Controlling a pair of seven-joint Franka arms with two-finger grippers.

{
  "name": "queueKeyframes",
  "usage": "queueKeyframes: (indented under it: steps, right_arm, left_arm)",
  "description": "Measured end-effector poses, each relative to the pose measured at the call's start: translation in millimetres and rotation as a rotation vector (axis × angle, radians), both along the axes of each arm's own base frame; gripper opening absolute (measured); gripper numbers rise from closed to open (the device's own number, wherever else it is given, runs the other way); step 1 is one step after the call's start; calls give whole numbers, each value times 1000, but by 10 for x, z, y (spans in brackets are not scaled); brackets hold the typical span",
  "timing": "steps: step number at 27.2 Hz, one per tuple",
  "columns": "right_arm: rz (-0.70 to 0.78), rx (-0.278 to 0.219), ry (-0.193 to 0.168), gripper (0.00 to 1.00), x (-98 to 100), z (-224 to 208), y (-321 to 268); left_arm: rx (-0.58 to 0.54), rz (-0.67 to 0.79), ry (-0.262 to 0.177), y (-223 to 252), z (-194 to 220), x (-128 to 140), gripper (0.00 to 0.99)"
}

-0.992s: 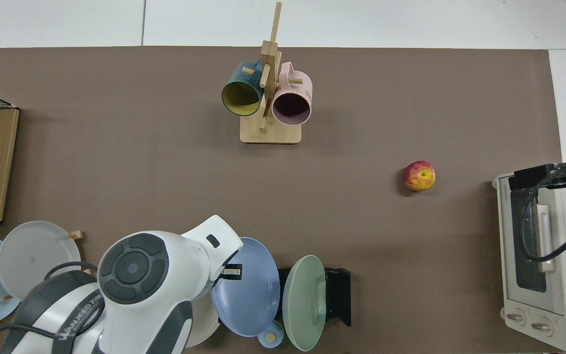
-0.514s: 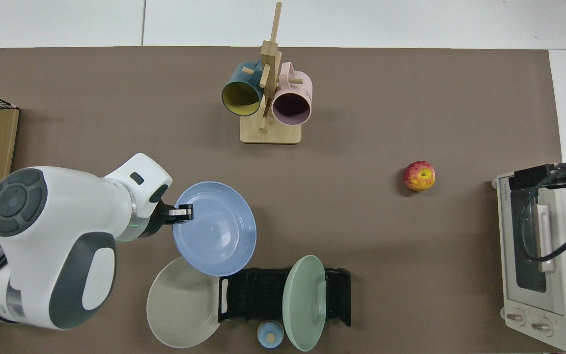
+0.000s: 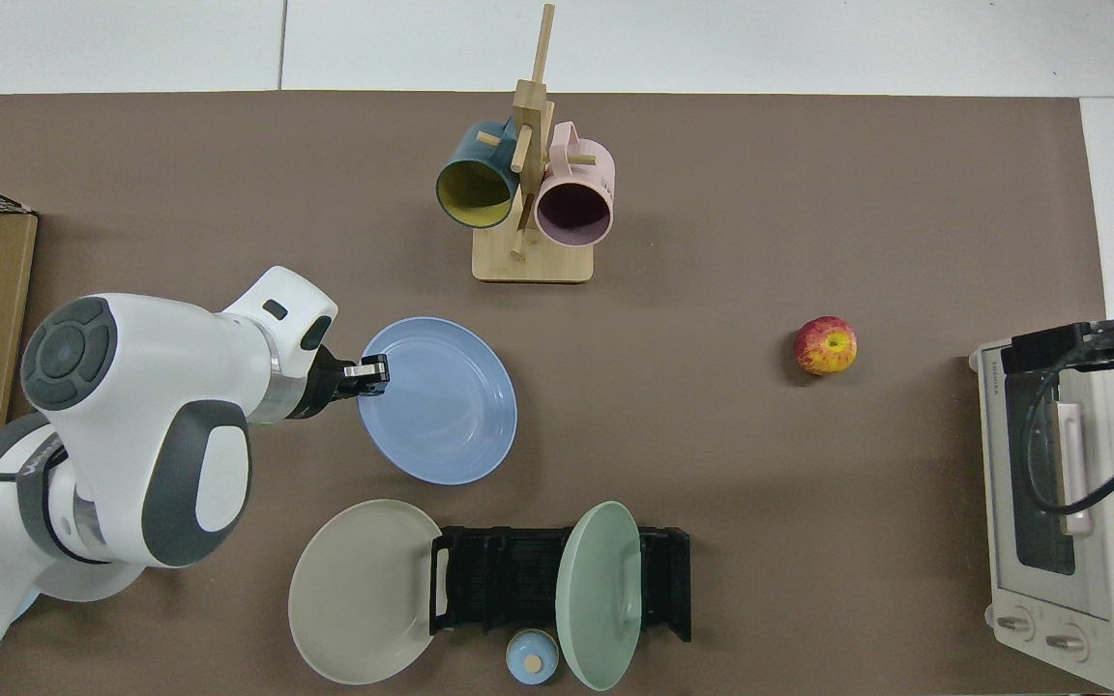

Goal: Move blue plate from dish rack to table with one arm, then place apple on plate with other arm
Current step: 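Lower the blue plate flat onto the table with the left gripper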

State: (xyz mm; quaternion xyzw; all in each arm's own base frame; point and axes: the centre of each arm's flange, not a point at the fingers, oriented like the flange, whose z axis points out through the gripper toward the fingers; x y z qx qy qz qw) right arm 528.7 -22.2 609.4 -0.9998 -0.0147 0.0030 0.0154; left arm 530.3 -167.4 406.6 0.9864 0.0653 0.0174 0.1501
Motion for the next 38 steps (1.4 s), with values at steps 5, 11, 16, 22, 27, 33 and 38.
queueKeyframes:
  steps: [5, 11, 16, 22, 27, 33, 38]
  right_arm:
    - [0, 0, 0, 1000, 0, 0, 0]
    - [-8, 0, 0, 1000, -2, 0, -45]
    - [-13, 0, 0, 1000, -4, 0, -73]
    - [-14, -13, -44, 1000, 51, 0, -86]
    - [-18, -22, -79, 1000, 144, -174, -65]
    - [-22, -27, -74, 1000, 261, -639, 92]
    - [-4, -28, -46, 1000, 414, -1107, 223]
  left_arm:
    - [-7, -43, -9, -73, -186, 44, 115]
    - [-11, -103, -26, -325, -361, -7, 115]
    - [-9, -152, -20, -557, -454, -121, 115]
    - [-8, -174, -20, -664, -460, -172, 150]
    - [-5, -176, -10, -656, -512, -198, 414]
    - [-4, -178, 0, -651, -513, -202, 828]
    - [-6, -182, 42, -566, -319, -121, 991]
